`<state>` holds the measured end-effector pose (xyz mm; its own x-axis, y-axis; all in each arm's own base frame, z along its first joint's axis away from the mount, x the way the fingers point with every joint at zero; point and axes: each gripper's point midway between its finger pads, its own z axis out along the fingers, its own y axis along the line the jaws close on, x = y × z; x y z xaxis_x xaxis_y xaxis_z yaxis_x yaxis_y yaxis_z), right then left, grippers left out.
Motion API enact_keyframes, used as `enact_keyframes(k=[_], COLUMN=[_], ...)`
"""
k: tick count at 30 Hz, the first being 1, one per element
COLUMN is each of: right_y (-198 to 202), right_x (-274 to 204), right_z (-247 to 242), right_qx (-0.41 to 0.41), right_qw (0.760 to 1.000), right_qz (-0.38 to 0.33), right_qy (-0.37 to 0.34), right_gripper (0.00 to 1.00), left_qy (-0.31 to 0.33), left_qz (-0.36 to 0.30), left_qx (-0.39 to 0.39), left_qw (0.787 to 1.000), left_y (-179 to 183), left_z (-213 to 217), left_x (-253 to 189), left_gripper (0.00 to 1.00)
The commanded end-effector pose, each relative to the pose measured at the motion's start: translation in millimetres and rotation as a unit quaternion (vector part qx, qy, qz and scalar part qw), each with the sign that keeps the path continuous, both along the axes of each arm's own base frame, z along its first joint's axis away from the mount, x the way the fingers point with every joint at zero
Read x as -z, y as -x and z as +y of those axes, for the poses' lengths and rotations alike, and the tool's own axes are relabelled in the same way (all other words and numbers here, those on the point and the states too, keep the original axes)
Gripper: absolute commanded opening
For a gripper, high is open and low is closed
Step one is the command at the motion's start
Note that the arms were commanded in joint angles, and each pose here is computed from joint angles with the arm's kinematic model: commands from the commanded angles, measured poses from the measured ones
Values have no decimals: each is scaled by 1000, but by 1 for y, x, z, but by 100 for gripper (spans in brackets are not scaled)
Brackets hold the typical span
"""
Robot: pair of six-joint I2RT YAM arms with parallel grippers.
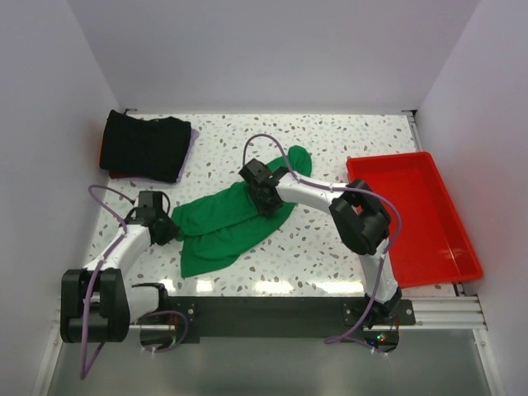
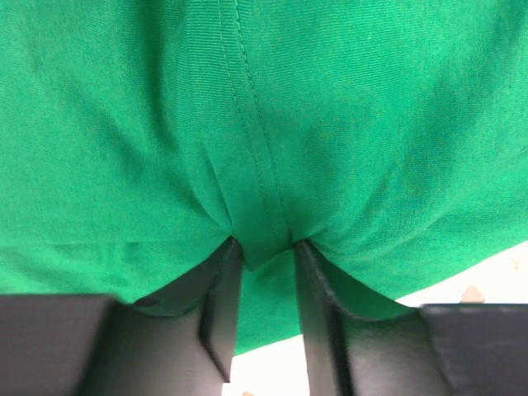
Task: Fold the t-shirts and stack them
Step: Flatten the tshirt out
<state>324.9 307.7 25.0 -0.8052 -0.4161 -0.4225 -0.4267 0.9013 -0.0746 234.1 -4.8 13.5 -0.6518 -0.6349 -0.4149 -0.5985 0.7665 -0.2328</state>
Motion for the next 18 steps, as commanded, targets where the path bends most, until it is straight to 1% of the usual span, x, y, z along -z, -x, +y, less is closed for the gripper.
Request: enact_keyframes(k=[1,2,3,5,6,9,11,14,18], right_y=[-6,-6,-6,-5,-5,-7,-7,-10,-7], right_x=[-18,-18,-18,-17,-16,-22,-36,-59,-70], right_z=[-4,-4,-3,-3,-3,-5,-12,-24,-40], right_qx=[10,10,10,9,13,18,23,35,43], right_qw=[1000,1000,1000,1000,1000,1000,999,999,998], right_qz=[-22,-21,-20,-19,-17,-20,-25,-36,-30], right_qy=[-4,-5,-7,-8,-8,-5,2,-6,-17], right_gripper=[31,28,19,5,0,0,0,1,7], left_qy=[-2,-2,-1,0,0,0,-1,-1,-4], left_qz=[-8,-8,-8,-9,-9,-13,-15,-34,-44], left_qx=[7,7,9,10,12,12,14,13,19], left_qw=[1000,1000,1000,1000,1000,1000,1000,999,999], left_y=[-2,-2,-2,-3,-3,-7,-10,-25,-37], left_z=[1,1,0,0,-1,0,0,3,5], left_x=[-4,-4,-3,-4,-4,-10,-15,-31,-43], left_gripper=[0,0,0,0,0,0,0,0,0])
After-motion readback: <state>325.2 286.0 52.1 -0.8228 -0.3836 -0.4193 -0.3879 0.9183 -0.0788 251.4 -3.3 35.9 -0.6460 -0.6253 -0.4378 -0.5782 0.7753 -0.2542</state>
